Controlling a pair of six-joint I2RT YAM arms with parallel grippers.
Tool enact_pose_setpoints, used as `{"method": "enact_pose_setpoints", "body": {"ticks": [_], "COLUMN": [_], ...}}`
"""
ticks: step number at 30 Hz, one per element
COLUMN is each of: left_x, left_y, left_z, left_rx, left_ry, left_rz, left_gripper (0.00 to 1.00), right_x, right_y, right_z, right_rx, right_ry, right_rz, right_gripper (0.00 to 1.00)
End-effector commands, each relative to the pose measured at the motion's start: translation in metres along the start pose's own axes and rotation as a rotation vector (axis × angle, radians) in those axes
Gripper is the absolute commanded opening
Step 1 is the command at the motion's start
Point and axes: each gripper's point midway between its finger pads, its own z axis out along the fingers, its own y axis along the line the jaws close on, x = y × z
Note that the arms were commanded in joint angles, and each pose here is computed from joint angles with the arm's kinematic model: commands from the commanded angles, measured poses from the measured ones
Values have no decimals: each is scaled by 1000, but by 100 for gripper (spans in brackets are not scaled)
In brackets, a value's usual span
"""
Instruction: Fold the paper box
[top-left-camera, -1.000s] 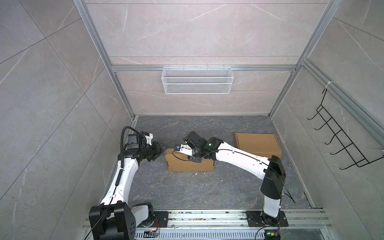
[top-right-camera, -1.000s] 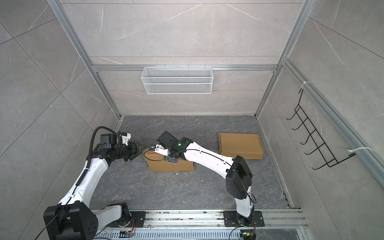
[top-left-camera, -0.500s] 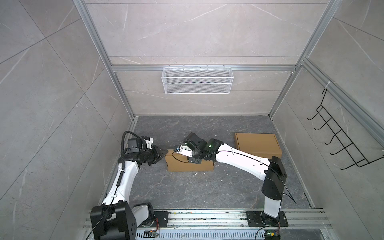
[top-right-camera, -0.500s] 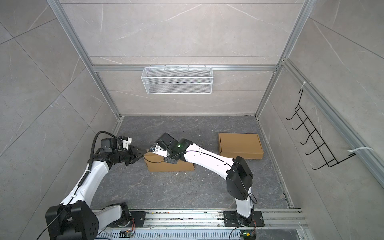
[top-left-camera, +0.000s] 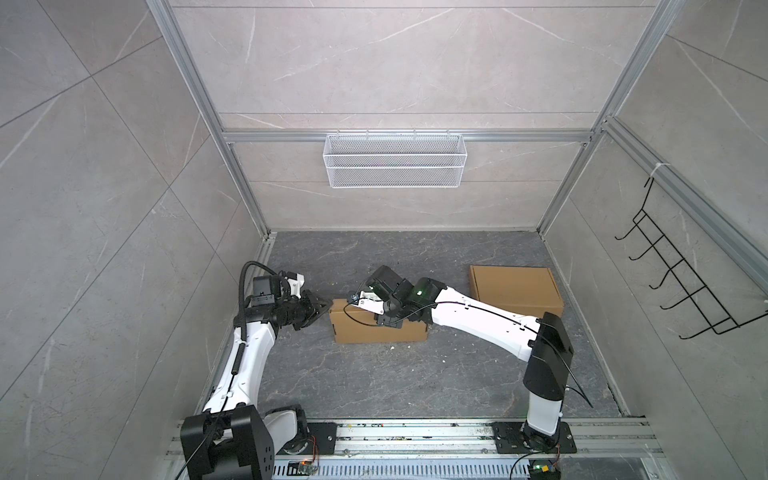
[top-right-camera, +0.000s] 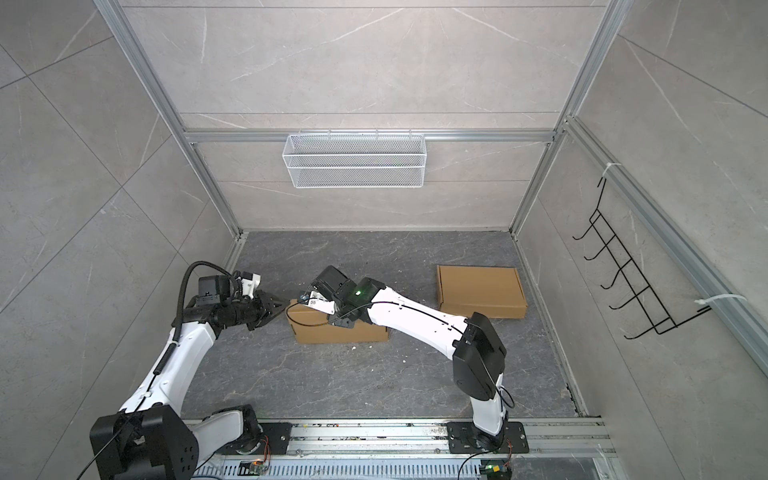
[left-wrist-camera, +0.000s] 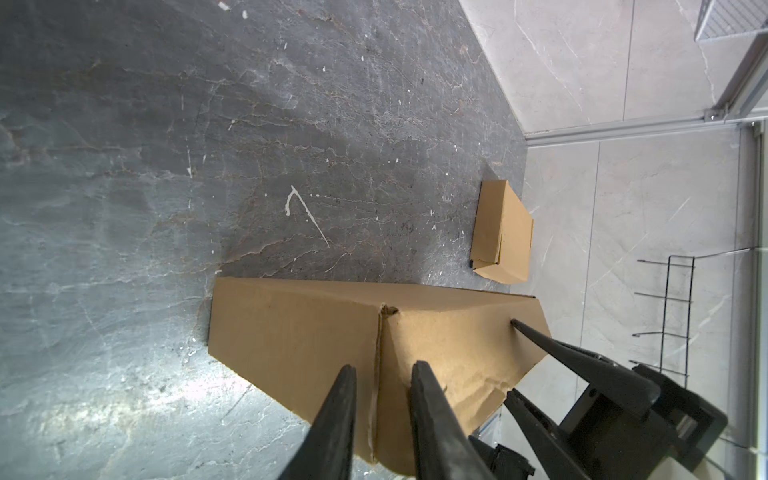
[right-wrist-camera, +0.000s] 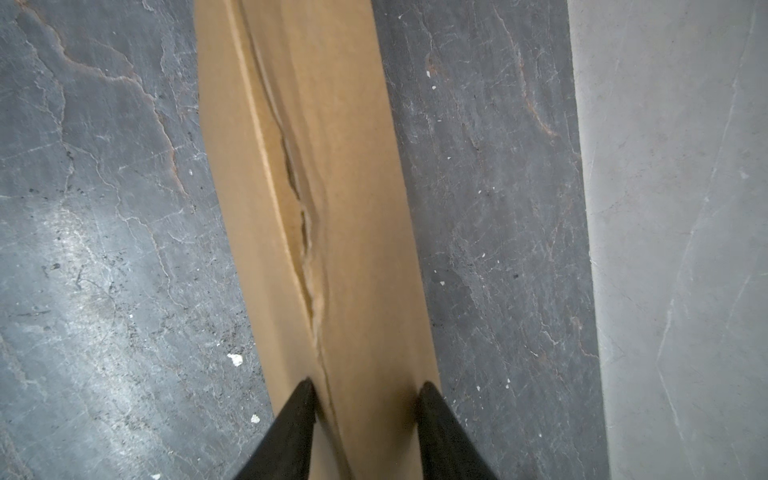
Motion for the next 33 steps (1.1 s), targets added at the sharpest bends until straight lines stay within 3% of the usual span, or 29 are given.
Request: {"method": "enact_pose_setpoints", "body": {"ticks": [1, 8, 15, 23, 33], "left_x": [7, 8, -5, -20, 0], "left_y": [19, 30, 4, -24, -5], "left_z": [1, -8, -16, -27, -8], "left_rx": [-67, -114, -46, 42, 69], "left_ry": [14, 35, 27, -38, 35], "left_rz": [-1, 12, 24, 37, 11], "left_gripper": [20, 17, 17, 41, 37], "right_x": [26, 25, 23, 23, 23], "right_y": [20, 19, 21, 23, 21], "right_z": [13, 13, 14, 16, 16], "right_rx": [-62, -62, -67, -70, -63], "right_ry": [96, 92, 89, 91, 97], "right_rz": [6, 6, 6, 3, 0], "right_gripper": [41, 41, 41, 41, 41]}}
